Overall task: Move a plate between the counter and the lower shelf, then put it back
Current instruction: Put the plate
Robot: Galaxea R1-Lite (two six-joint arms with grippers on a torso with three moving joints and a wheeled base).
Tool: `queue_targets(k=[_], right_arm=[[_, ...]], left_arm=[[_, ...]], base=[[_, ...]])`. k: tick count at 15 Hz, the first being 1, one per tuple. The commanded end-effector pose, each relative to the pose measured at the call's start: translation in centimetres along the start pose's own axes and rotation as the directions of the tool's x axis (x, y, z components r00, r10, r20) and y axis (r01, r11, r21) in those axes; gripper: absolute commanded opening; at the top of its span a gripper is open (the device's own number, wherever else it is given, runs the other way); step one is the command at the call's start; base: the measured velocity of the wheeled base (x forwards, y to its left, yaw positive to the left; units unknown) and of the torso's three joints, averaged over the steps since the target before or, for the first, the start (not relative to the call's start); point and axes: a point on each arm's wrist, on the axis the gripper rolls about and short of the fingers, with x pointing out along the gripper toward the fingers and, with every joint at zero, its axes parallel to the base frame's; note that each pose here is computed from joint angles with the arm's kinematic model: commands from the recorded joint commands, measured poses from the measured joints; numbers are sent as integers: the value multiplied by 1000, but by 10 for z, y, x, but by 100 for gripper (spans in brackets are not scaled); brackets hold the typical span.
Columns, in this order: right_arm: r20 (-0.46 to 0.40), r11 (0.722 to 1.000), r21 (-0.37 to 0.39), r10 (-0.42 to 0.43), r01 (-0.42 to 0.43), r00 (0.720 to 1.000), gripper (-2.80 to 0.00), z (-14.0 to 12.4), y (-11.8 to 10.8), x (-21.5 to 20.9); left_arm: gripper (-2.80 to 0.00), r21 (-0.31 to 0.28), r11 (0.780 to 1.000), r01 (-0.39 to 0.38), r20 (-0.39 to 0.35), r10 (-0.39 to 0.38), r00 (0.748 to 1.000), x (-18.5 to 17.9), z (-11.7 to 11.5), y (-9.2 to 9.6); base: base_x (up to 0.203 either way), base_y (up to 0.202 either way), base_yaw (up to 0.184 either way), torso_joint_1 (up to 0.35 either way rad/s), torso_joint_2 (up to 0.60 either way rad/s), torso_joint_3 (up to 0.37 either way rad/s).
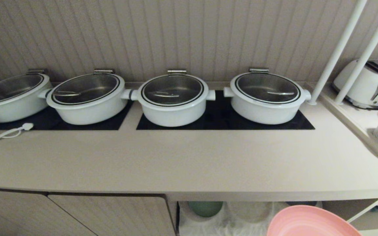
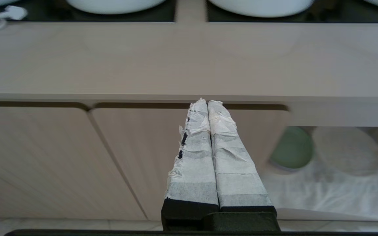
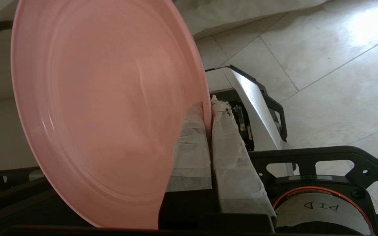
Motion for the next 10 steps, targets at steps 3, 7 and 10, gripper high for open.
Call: queue_targets(k=[3, 7, 10], right_arm=[[-2, 1000, 4, -1, 1, 1000, -280, 0, 0, 0], [-1, 1000, 4, 0, 0, 1000, -280, 0, 0, 0], [-1, 1000, 4, 0, 0, 1000, -280, 0, 0, 0]], left_arm=[[-280, 0, 1000, 0, 1, 0, 1000, 0, 0, 0], [-280, 0, 1000, -1, 1, 1, 1000, 0, 0, 0], [-280, 0, 1000, 0, 1, 0, 1000, 0, 0, 0]], base=[[0, 197, 0, 3, 1, 1], [0, 197, -3, 5, 3, 2], [0, 197, -1, 1, 2, 2]])
